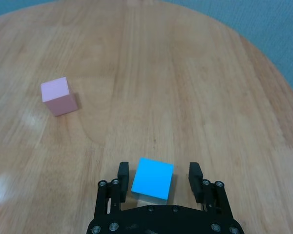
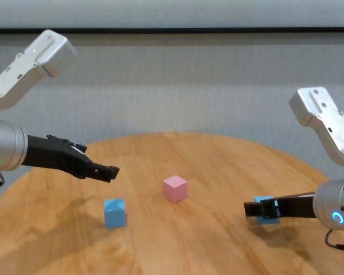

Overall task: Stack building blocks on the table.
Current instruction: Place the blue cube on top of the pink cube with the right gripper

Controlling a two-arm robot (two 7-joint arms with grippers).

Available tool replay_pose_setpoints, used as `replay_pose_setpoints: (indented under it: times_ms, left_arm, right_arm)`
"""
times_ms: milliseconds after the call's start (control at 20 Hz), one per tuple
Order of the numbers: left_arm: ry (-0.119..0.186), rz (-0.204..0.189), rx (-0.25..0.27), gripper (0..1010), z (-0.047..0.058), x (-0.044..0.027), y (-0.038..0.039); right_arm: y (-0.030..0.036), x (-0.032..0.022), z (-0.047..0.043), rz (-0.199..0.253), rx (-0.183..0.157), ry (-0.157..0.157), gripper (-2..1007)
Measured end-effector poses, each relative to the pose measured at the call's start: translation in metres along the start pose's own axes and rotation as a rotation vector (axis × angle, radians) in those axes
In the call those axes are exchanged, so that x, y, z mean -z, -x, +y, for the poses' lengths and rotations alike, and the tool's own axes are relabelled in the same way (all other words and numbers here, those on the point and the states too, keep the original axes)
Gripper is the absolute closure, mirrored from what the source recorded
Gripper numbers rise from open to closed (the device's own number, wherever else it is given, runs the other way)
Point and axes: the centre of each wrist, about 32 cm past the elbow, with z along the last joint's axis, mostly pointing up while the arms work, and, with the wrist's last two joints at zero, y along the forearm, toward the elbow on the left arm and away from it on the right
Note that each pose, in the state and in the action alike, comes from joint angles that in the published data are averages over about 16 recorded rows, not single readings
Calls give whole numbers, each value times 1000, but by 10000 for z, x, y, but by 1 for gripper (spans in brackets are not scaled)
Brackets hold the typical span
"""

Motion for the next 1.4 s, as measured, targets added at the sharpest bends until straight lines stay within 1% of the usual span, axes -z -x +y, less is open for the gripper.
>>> replay_pose_setpoints:
  times_ms: [400,600,750,1000,1200,1400]
  left_arm:
    - [0,0,0,9,0,0,0]
    - [0,0,0,9,0,0,0]
    - [0,0,0,9,0,0,0]
    - [0,0,0,9,0,0,0]
    - [0,0,0,9,0,0,0]
    - [0,0,0,9,0,0,0]
  right_arm:
    - [-5,-6,-10,3,-6,0,462]
    - [-4,-19,-21,-3,-29,-13,556]
    - [-8,-38,-26,-19,-67,-39,602]
    - [-32,-89,-7,-61,-152,-101,636]
    - [-75,-138,49,-101,-227,-154,635]
    - [-141,-191,133,-137,-294,-200,635]
